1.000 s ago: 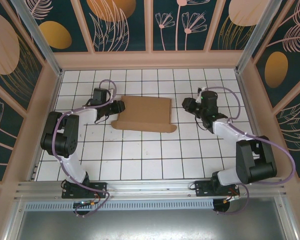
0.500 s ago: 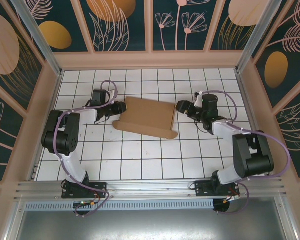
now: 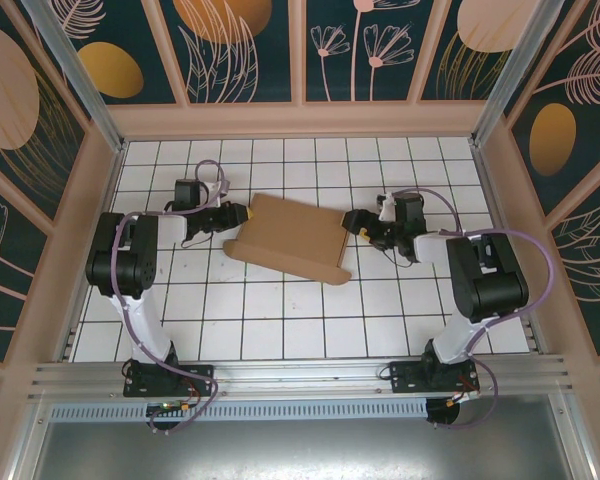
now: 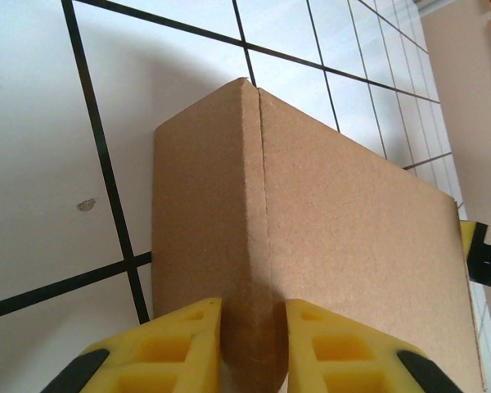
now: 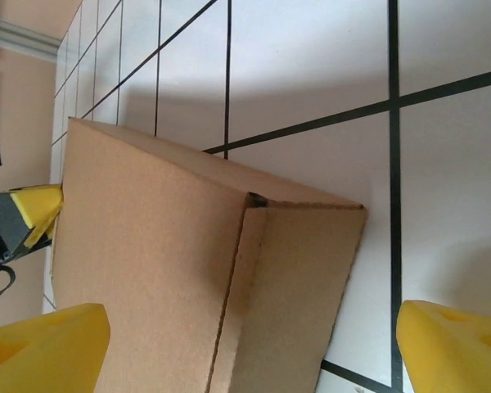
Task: Fold the paper box
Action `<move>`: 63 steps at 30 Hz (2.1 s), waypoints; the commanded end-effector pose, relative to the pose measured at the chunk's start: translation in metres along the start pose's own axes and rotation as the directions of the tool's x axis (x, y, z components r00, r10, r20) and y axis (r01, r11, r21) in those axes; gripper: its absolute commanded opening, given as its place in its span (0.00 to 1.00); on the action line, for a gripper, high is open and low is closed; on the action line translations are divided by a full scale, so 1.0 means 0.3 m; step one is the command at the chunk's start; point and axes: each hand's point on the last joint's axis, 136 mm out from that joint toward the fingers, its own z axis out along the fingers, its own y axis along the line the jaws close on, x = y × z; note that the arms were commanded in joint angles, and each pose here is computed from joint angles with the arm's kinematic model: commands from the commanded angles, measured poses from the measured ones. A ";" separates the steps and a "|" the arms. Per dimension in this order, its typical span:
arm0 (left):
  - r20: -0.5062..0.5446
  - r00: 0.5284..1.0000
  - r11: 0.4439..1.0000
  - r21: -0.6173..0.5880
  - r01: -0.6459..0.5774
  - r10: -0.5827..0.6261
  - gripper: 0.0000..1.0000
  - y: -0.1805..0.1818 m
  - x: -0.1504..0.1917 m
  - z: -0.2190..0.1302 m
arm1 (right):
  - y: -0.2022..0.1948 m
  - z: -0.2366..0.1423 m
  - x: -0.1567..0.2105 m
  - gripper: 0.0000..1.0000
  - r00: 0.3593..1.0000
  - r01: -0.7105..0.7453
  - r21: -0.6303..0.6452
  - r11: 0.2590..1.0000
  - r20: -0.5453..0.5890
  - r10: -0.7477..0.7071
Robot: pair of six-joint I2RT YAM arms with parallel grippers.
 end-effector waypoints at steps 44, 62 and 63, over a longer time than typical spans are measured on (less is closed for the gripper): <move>0.447 0.752 0.860 0.089 0.502 -0.485 0.72 -0.320 0.062 -0.283 | 0.158 0.038 0.126 0.46 0.971 -0.165 -0.200 0.966 0.136 0.195; 0.281 0.763 0.798 0.018 0.602 -0.582 0.72 -0.319 0.252 -0.068 | 0.168 0.065 0.185 0.45 0.969 -0.220 -0.214 0.952 0.065 0.239; 0.286 0.765 0.801 0.016 0.599 -0.577 0.71 -0.312 0.251 -0.063 | 0.173 0.067 0.190 0.45 0.968 -0.229 -0.221 0.948 0.052 0.246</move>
